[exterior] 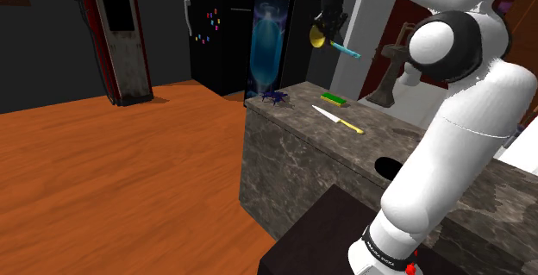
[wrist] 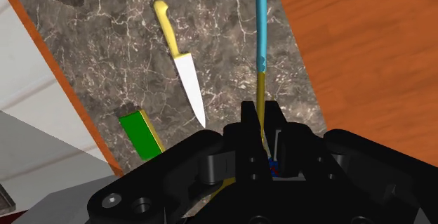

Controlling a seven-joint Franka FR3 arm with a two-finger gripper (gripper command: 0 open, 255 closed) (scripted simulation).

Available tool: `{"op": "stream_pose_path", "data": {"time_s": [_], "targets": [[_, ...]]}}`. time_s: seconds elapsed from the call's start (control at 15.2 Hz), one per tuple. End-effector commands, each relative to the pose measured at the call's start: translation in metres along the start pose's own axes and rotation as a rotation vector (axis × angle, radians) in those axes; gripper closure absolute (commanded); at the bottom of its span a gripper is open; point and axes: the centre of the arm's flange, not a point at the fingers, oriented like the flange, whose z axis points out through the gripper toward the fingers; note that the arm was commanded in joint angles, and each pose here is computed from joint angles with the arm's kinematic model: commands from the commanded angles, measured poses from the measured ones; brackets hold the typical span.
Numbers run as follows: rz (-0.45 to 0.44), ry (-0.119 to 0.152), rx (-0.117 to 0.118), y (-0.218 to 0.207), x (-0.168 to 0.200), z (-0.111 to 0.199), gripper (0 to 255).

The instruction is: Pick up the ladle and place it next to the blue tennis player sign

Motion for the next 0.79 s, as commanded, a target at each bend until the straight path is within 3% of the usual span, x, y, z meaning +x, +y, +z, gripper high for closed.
{"op": "stream_pose_path", "data": {"time_s": [0.0,0.73], "targets": [[-0.001,0.000,0.001,0.018,-0.023,0.004,255],[-0.001,0.000,0.001,0.097,-0.144,0.025,255]]}}
